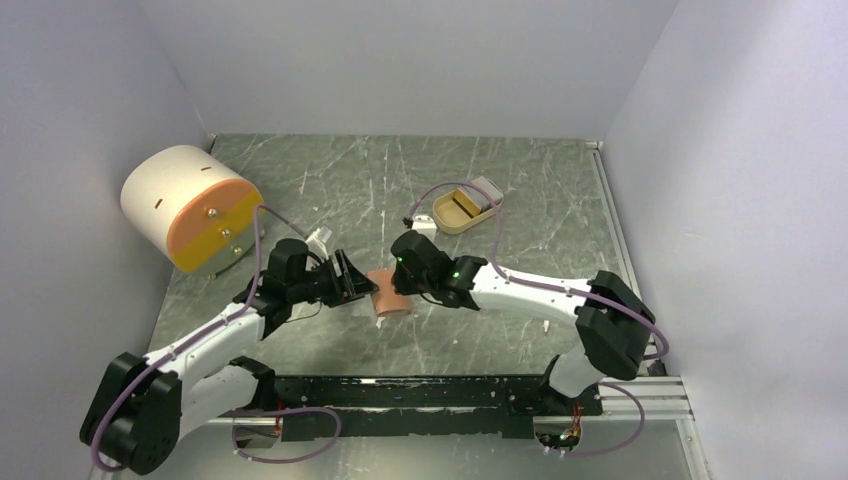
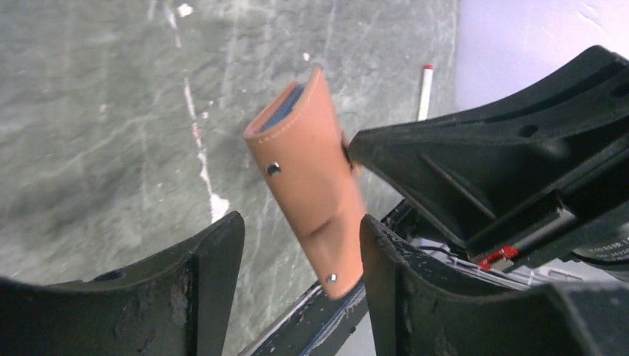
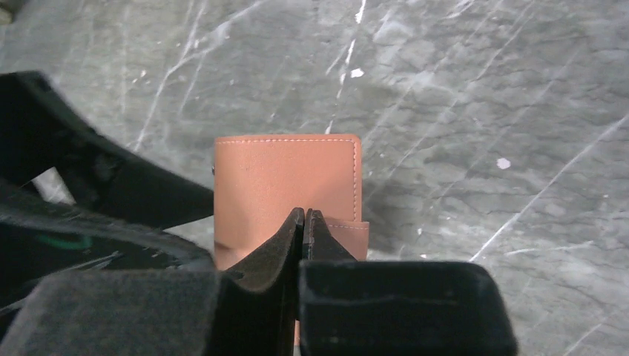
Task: Put the credit cards into the card holder
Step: Open the card holder at the center of the board.
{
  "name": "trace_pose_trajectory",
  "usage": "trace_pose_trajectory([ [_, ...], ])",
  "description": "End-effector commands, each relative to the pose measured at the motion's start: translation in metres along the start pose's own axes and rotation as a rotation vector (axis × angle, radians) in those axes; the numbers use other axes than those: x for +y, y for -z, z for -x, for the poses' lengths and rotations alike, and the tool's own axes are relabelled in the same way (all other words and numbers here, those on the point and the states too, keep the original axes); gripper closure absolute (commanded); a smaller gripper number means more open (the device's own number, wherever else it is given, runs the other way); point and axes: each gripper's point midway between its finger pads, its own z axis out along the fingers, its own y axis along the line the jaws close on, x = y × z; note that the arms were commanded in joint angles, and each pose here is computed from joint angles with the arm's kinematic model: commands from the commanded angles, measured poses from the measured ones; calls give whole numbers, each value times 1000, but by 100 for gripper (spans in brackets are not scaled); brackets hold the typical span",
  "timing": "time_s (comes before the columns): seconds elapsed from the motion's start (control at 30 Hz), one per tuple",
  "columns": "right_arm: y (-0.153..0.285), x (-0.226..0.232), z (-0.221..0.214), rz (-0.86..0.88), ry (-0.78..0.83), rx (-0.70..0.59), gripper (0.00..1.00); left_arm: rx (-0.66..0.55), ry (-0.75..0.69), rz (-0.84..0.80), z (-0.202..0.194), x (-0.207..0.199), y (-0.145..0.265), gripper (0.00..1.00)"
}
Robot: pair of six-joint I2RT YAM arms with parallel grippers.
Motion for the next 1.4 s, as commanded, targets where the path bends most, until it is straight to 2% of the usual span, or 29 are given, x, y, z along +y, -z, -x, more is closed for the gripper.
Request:
trace_pose_trajectory([
  [0.0,10,18,7,110,-54,-22,100,40,-49,-184,-1,-32,-6,35],
  [0.07,15,20,10,129,-70,-37,100,59,-44,-176,-4,-27,-12,36],
  [0.13,22,22,15,151,-85,-58,100,69,-37,-161,-6,-22,-16,41],
  [0.17,26,23,19,161,-90,-68,100,72,-35,-152,-6,-19,-17,51],
  [0.2,29,23,21,163,-94,-77,100,67,-35,-139,-5,-17,-18,65],
  [0.23,31,19,24,158,-99,-83,100,62,-33,-120,-4,-14,-19,73],
  [0.33,35,6,29,150,-120,-102,100,46,-48,-89,-1,-10,-18,88],
  [0.43,35,-11,33,156,-157,-96,100,47,-48,-50,0,-3,-20,91],
  [0.5,37,-18,36,172,-177,-95,100,53,-35,-19,-1,3,-22,88],
  [0.57,41,-18,39,197,-182,-98,100,54,-32,-2,1,6,-24,62],
  [0.6,44,-17,40,205,-183,-99,100,49,-33,5,2,7,-25,53],
  [0.7,46,-11,38,241,-196,-85,100,11,-39,68,13,11,-24,44],
  [0.8,44,-1,31,297,-214,-49,100,0,-47,108,19,11,-20,41],
  [0.9,41,8,25,348,-241,-20,100,4,-63,57,19,1,-19,38],
  [1.1,36,9,25,345,-254,-5,100,32,-42,58,9,8,-19,38],
  [1.37,29,-62,22,189,-280,-2,100,94,-16,75,-4,17,-26,41],
])
